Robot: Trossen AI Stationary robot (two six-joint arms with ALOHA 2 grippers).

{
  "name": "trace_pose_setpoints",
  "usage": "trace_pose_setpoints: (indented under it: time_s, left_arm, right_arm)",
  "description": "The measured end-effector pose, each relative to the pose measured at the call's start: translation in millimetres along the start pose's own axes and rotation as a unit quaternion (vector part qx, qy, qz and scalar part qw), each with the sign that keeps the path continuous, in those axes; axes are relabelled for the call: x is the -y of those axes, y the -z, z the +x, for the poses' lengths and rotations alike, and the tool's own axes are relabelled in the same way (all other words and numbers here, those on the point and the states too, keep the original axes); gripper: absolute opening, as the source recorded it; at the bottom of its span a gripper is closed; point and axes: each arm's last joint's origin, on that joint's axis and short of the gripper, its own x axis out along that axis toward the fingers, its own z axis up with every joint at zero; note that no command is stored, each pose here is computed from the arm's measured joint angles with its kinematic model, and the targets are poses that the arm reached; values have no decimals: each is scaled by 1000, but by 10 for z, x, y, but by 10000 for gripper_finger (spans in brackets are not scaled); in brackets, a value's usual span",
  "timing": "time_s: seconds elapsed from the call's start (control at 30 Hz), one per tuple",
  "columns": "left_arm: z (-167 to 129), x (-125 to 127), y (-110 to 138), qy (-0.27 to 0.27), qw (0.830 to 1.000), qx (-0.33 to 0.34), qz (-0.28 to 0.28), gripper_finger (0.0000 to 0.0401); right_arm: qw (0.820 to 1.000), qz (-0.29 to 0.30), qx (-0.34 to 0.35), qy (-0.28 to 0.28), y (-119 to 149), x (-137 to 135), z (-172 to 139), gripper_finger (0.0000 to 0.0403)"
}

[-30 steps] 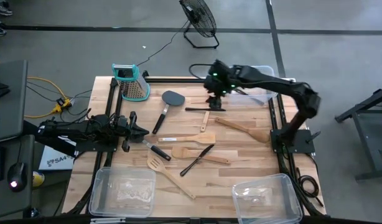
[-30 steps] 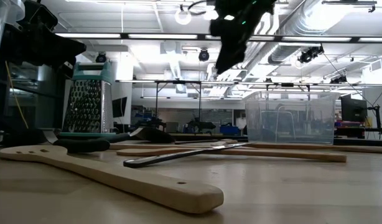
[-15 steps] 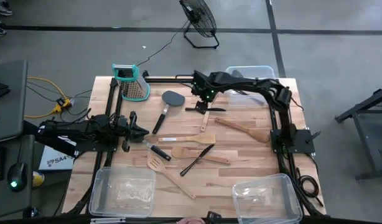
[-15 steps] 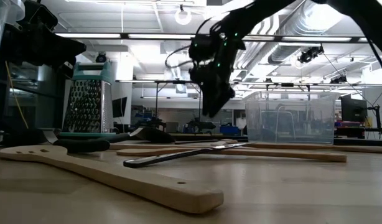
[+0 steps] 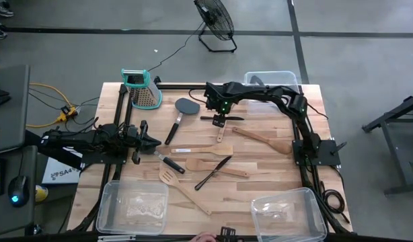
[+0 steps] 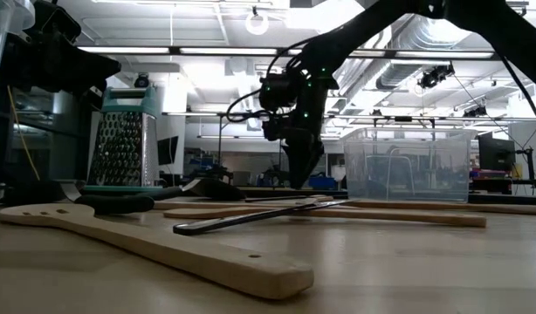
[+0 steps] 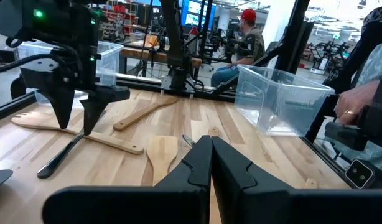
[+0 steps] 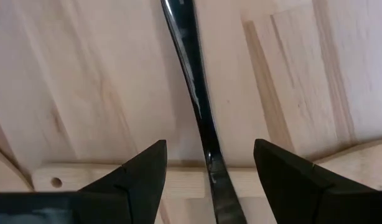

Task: Pick & Place Kitchen Items
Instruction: Put the top black knife into the top right transparent bin

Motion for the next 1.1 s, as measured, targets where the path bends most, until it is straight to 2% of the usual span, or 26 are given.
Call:
trace_pose_setpoints:
  time_s: [0.27, 0.63, 0.83, 1.1]
  left_arm:
    - [0, 0, 0, 0, 1000, 0, 0, 6]
    - [0, 0, 1, 0, 1000, 0, 0, 6]
    - [0, 0, 0, 0, 1000, 0, 0, 6]
    - [0, 0, 0, 0, 1000, 0, 0, 6]
  right_arm:
    - [999, -42, -6, -1, 2, 2, 60, 230]
    - [995, -99, -16, -2, 8, -46, 141, 201]
    - [994, -107, -37, 4, 30, -37, 261, 180]
    - [994, -105, -35, 6, 26, -13, 274, 159]
